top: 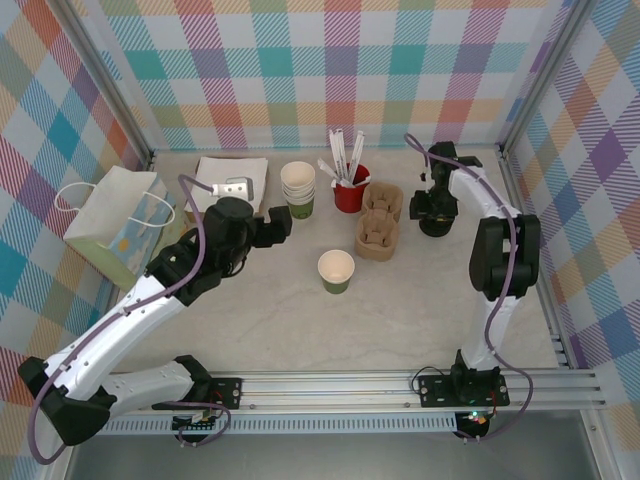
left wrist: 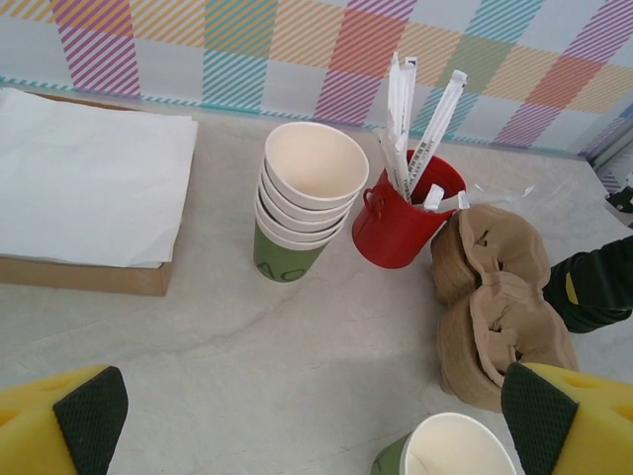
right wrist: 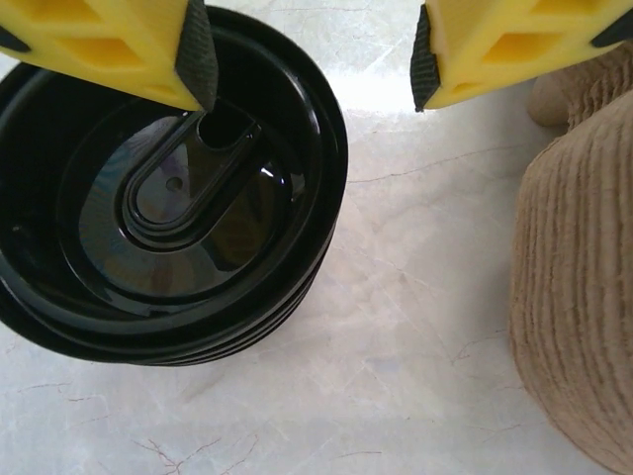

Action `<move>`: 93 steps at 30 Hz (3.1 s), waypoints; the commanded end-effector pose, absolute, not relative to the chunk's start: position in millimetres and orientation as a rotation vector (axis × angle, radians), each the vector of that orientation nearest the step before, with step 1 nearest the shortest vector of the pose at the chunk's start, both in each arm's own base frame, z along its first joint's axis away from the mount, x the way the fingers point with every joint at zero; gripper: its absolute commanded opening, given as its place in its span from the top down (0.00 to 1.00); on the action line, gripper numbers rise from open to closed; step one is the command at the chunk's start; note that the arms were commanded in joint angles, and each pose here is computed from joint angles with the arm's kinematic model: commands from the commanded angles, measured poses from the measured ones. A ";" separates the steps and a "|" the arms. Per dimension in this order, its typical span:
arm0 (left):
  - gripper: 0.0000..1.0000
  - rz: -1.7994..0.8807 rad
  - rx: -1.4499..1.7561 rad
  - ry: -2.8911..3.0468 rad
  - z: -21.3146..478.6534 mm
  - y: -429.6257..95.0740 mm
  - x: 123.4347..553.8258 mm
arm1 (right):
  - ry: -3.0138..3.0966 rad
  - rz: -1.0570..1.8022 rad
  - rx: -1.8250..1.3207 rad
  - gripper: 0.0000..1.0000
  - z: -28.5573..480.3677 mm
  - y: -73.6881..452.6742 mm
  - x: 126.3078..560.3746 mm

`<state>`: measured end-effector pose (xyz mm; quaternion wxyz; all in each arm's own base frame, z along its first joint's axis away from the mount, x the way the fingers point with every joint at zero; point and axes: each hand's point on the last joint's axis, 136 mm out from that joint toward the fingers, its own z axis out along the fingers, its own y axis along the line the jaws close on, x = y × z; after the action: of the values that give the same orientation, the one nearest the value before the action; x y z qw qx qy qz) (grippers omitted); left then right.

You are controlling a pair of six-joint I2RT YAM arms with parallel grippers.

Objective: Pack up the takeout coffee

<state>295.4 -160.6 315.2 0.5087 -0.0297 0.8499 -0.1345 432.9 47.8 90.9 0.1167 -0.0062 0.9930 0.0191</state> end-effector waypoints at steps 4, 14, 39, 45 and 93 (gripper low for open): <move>0.01 -0.292 -0.133 2.040 312.6 -144.9 292.7 | 2.916 0.039 -0.038 0.52 87.1 44.7 443.9; 0.01 -0.290 -0.137 2.042 311.9 -144.3 293.5 | 2.935 0.051 -0.039 0.65 80.3 47.2 448.7; 0.01 -0.310 -0.122 2.035 314.4 -146.8 293.7 | 2.911 0.086 -0.027 0.86 91.3 49.6 444.1; 0.01 -0.375 -0.054 2.007 323.4 -161.3 295.9 | 2.841 0.205 0.000 0.86 120.7 58.0 435.7; 0.01 -0.862 1.106 1.204 337.6 -361.7 262.0 | 2.178 1.695 -0.594 0.90 341.0 238.9 239.5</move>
<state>273.4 -354.1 316.4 0.5849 0.4592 0.5644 -0.3585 244.5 233.3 322.5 0.1521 -0.1831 0.7830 0.5747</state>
